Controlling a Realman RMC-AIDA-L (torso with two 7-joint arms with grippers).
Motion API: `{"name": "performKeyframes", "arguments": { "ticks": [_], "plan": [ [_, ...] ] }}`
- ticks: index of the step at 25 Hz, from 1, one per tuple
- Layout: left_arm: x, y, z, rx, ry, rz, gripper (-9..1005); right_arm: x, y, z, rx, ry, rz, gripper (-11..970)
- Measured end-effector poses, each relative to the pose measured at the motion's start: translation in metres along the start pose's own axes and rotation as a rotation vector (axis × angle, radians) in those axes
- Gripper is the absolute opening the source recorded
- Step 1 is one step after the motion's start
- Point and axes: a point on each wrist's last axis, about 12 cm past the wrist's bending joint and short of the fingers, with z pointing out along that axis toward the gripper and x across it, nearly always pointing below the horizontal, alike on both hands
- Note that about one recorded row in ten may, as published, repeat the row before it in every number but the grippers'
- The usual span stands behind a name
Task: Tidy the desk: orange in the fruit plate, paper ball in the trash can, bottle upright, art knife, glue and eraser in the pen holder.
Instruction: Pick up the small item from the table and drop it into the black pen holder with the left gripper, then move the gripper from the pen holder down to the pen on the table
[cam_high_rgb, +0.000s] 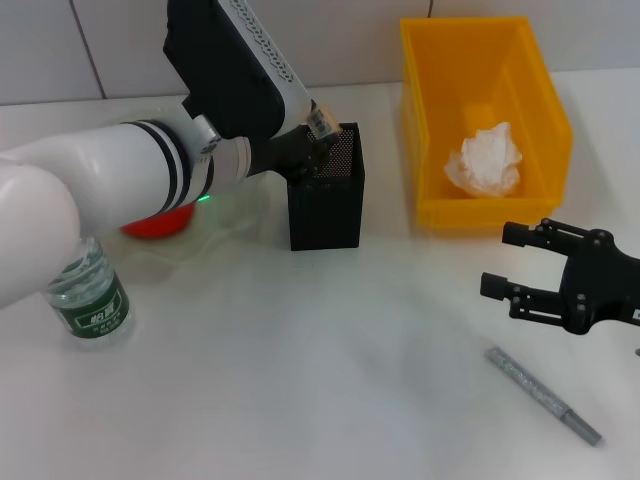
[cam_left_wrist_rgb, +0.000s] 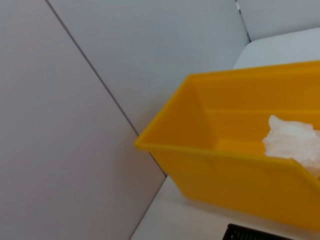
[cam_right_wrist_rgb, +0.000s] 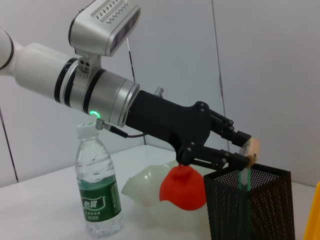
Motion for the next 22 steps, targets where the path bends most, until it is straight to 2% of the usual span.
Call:
{"name": "performKeyframes", "arguments": {
  "ticks": [12, 20, 21, 22],
  "plan": [
    [0.005, -0.004, -0.001, 0.014, 0.018, 0.010, 466, -0.001, -0.001, 0.001, 0.000, 0.000, -0.003, 761],
    [-0.004, -0.006, -0.009, 0.012, -0.022, 0.007, 778, -0.002, -0.002, 0.001, 0.000, -0.001, -0.005, 762],
    [-0.012, -0.009, -0.018, 0.014, -0.054, 0.015, 818, -0.002, -0.002, 0.001, 0.000, -0.001, -0.005, 762],
    [-0.012, -0.009, -0.018, 0.014, -0.054, 0.015, 818, -0.002, -0.002, 0.001, 0.001, -0.001, -0.005, 761]
  ]
}}
